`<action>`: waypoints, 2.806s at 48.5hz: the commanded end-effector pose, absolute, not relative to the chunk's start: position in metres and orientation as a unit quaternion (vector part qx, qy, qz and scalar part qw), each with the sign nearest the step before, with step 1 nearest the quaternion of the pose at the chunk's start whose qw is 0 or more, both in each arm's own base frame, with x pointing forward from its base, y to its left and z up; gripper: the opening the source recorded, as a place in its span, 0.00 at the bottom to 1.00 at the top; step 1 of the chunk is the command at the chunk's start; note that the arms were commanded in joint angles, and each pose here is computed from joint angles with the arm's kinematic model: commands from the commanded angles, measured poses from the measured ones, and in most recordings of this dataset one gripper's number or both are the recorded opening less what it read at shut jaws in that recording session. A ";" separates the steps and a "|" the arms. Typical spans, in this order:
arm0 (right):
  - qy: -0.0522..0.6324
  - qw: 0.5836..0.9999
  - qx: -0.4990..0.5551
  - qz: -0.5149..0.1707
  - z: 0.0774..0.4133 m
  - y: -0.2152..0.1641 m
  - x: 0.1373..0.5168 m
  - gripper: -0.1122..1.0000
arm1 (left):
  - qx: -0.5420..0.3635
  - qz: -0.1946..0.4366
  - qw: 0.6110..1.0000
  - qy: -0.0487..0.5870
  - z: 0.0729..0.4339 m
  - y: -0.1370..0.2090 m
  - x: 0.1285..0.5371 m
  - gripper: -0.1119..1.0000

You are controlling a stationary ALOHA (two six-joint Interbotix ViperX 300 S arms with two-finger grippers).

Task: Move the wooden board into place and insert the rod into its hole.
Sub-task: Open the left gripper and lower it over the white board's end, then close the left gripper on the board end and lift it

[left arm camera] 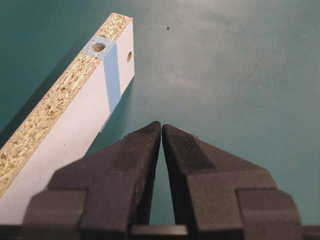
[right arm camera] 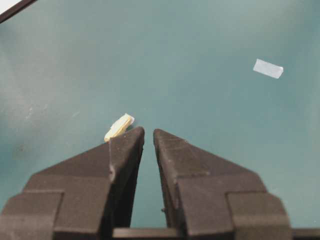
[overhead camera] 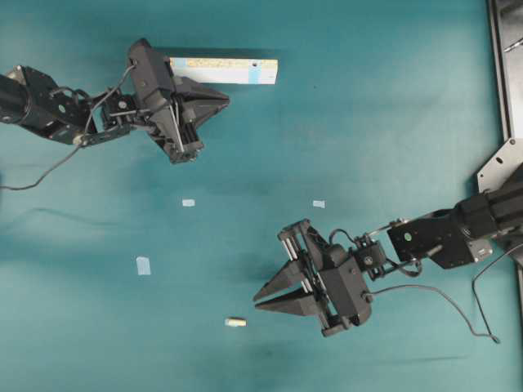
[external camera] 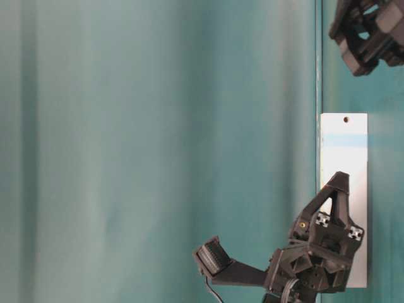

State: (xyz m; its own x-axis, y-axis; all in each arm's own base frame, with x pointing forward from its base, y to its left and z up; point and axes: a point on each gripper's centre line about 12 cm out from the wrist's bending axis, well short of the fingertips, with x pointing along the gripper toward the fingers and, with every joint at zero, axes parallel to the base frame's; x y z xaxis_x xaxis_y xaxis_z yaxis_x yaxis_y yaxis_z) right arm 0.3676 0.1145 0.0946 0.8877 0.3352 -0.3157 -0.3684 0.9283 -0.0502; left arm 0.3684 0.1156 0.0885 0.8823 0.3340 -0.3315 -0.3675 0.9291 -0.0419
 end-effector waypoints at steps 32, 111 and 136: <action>0.241 0.951 -0.087 0.172 0.141 0.117 0.382 0.63 | -0.009 0.135 0.956 0.259 0.141 0.110 0.384 0.83; 0.294 0.943 -0.064 0.140 0.199 0.112 0.385 0.93 | 0.094 0.159 0.907 0.379 0.120 0.176 0.330 0.92; 0.226 0.964 -0.056 0.132 0.277 0.104 0.369 0.93 | 0.094 0.163 0.907 0.376 0.103 0.183 0.341 0.92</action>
